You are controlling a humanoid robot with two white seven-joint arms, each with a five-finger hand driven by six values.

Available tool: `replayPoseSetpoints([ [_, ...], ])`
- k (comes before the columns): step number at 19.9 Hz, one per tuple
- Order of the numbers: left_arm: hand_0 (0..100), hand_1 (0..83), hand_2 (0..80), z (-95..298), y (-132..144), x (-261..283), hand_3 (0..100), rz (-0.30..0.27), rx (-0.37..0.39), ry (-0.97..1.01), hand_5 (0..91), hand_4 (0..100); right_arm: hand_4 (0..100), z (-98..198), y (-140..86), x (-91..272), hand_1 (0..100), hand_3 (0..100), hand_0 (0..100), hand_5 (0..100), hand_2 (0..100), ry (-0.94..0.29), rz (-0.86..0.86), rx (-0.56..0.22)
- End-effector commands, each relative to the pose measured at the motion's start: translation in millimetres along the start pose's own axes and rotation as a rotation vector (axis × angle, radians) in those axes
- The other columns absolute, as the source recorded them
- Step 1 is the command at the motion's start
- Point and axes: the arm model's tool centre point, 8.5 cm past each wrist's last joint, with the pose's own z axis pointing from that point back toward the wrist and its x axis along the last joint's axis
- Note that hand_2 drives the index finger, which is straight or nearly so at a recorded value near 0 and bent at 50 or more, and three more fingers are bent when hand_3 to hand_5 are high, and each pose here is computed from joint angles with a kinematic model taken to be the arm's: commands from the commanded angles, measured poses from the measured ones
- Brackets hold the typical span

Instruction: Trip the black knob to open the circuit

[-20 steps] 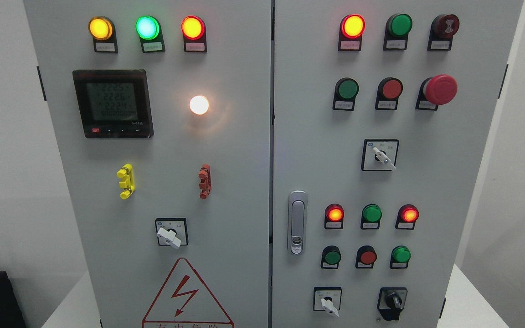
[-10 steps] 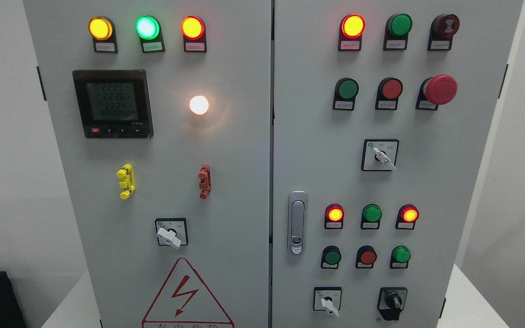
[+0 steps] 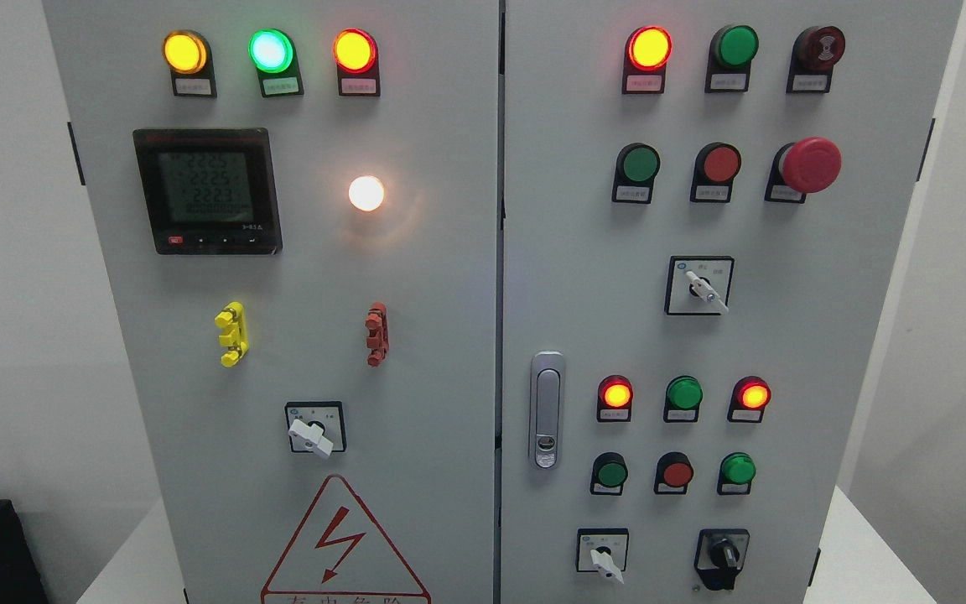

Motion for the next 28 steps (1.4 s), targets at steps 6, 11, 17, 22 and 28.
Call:
replayPoseSetpoints([
  [6,12,38.9,0.0,-0.9,0.8,8.6,0,-0.003,0.002,-0.025,0.0,0,57,-13.6,-18.6,91.2,9,72,0,37,0,-0.277,0.028,-0.029],
  [11,12,38.9,0.0,-0.9,0.8,8.6,0,-0.003,0.002,-0.025,0.0,0,72,-12.3,-27.9,115.0,8,82,0,59,0,-0.353,-0.063,-0.054],
  [17,12,38.9,0.0,-0.9,0.8,8.6,0,-0.003,0.002,-0.025,0.0,0,79,-10.1,-37.5,142.4,8,88,0,67,0,-0.42,-0.039,-0.042],
  [22,12,38.9,0.0,-0.9,0.7,8.7,0,-0.002,0.002,-0.025,0.0,0,80,-18.4,-44.1,159.5,8,89,0,69,0,-0.463,-0.019,-0.038],
  [28,12,38.9,0.0,-0.9,0.8,8.6,0,-0.003,0.002,-0.025,0.0,0,81,-25.2,-41.9,180.4,8,89,0,70,0,-0.504,-0.05,-0.025],
])
